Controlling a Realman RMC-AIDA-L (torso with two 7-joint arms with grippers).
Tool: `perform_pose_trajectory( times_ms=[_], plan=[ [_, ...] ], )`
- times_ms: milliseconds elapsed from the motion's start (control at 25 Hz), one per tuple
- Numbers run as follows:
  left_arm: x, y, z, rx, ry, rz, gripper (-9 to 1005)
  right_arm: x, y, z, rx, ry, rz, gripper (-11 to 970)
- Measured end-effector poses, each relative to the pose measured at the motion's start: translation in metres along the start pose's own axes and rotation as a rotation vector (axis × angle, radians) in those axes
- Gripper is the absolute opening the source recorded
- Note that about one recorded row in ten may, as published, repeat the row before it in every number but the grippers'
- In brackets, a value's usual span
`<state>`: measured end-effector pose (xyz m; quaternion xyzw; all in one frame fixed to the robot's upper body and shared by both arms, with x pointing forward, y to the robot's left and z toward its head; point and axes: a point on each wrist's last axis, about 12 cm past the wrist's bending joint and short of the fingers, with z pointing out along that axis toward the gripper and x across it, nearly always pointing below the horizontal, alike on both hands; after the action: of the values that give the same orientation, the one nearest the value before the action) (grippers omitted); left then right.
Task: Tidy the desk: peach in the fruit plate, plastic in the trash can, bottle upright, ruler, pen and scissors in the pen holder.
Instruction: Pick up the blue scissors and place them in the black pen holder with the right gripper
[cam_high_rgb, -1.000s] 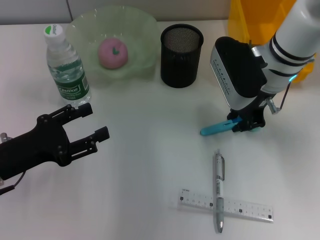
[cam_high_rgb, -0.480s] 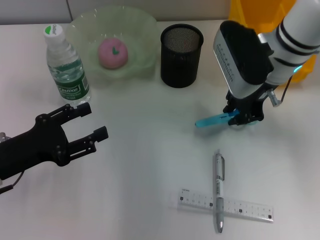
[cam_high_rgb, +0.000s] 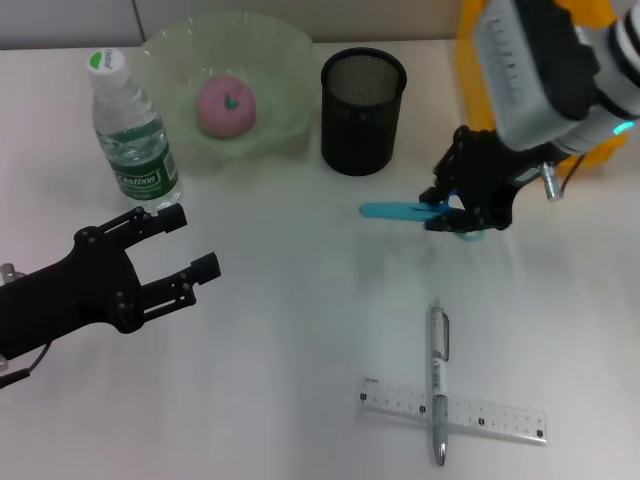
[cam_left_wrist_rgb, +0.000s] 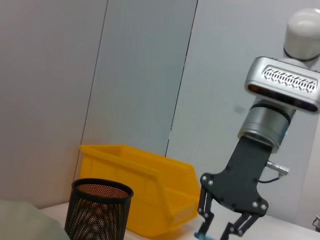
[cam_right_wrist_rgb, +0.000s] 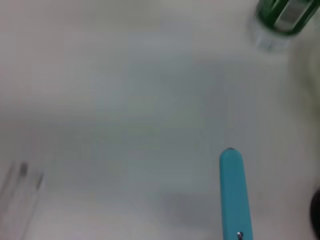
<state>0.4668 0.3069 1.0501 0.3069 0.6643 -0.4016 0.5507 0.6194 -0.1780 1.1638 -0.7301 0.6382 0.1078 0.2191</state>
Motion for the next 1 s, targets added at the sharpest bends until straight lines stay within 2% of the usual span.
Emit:
perform_pose_trajectory(
  times_ms=[280,520,760,1000],
  plan=[
    [-0.001,0.001,0.003,0.01,-0.001,0.006,776,0.027,0.017,-0.006,0.104,-0.313,0.125,249],
    [-0.002,0.001,0.005,0.016,0.001,0.01,776,0.049,0.041,0.007,0.19,-0.537,0.24,256],
    [-0.003,0.001,0.006,0.02,0.0,0.022,776,0.06,0.057,0.012,0.269,-0.727,0.326,264],
    [-0.004,0.001,0.007,0.03,-0.005,0.024,776,0.065,0.066,0.018,0.33,-0.859,0.389,271]
  ],
)
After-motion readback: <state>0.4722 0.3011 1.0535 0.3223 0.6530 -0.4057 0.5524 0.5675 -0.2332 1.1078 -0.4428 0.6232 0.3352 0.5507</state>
